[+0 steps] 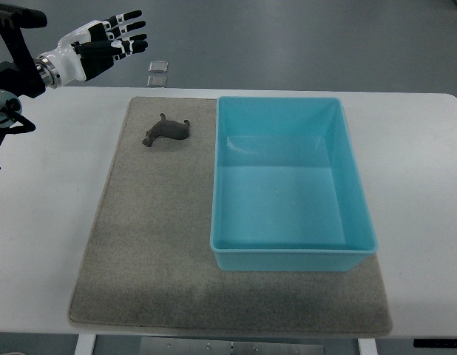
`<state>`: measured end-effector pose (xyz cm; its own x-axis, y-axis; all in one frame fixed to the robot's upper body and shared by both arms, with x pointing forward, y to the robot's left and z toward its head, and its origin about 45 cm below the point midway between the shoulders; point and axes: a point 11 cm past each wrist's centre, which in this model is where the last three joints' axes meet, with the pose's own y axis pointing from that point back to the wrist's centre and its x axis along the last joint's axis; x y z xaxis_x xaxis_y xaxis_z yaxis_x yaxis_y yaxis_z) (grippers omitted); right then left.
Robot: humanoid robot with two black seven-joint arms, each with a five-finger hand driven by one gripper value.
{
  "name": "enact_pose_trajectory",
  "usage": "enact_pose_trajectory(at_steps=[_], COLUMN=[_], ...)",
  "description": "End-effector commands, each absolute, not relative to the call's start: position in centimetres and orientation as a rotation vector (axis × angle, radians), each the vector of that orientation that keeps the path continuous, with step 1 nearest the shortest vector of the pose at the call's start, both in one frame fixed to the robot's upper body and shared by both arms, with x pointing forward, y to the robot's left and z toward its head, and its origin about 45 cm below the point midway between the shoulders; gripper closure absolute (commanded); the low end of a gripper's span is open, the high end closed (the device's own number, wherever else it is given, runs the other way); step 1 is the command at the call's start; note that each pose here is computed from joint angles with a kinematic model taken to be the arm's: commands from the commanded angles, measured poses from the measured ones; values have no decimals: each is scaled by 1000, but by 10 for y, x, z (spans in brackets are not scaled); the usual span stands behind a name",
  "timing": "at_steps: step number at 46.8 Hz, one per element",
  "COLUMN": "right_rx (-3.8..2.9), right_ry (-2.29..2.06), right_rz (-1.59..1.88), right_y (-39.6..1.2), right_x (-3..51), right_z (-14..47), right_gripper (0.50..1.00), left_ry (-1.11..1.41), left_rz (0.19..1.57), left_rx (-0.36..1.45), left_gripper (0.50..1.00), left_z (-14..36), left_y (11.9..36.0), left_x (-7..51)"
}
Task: Place brown hippo in blue box with left hand
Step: 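Move the left hand forward toward the brown hippo on the mat, then lower the left hand over the brown hippo, fingers reaching down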
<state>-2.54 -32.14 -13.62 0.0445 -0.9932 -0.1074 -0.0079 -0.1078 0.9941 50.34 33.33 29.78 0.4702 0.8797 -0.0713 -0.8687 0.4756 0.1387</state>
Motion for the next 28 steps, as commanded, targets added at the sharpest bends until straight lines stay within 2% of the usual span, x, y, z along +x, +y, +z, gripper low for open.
enact_pose_trajectory(at_steps=[1, 17, 28], right_rx=[1315, 1316, 1315], right_ry=[-1130, -1132, -1130], right_rz=[-1251, -1250, -1251], right_y=[-321, -321, -321], right_x=[-25, -25, -25], right_z=[-136, -136, -136], right_gripper=[564, 564, 564], left_ry=[71, -175, -422], left_rz=[1038, 878, 826], left_rx=[197, 436, 571], left_gripper=[501, 501, 504], left_z=[297, 291, 289], left_y=[328, 300, 282], left_x=[504, 498, 497])
